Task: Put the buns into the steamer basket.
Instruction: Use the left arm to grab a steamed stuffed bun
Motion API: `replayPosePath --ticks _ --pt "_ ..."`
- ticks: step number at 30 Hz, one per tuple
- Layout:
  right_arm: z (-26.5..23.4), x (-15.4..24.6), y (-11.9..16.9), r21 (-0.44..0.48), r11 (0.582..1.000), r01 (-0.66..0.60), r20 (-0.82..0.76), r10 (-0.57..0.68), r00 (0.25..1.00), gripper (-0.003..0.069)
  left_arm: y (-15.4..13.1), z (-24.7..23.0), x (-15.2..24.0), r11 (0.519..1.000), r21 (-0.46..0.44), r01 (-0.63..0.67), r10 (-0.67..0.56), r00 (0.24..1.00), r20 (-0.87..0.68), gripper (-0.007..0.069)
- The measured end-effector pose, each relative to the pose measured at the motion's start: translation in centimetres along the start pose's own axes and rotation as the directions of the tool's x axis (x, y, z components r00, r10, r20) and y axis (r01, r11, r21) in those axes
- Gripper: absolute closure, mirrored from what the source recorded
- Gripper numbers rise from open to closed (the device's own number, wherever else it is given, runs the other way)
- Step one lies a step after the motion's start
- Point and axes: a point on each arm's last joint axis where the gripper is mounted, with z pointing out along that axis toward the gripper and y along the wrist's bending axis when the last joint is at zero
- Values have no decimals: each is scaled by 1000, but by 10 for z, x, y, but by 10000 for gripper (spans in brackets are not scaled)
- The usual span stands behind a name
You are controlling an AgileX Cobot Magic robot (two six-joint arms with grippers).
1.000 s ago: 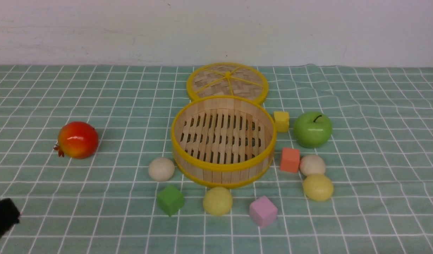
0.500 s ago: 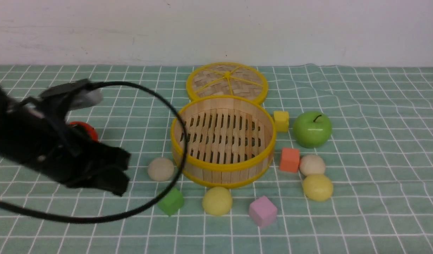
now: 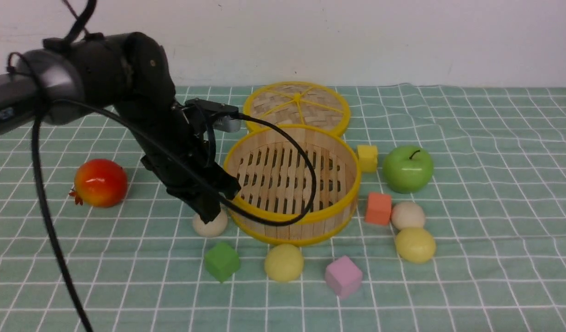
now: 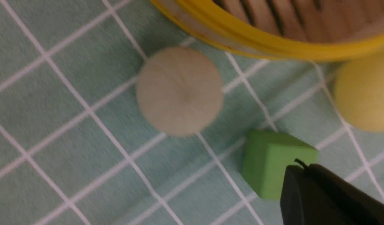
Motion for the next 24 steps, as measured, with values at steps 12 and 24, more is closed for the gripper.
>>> replayPosePath --ticks 12,24 --pt "0 0 0 0 1000 1 0 -1 1000 419 29 16 -15 997 -72 -5 6 1000 14 399" --pt "0 0 0 0 1000 1 0 -1 1000 419 36 49 -18 997 -53 -53 53 999 3 294"
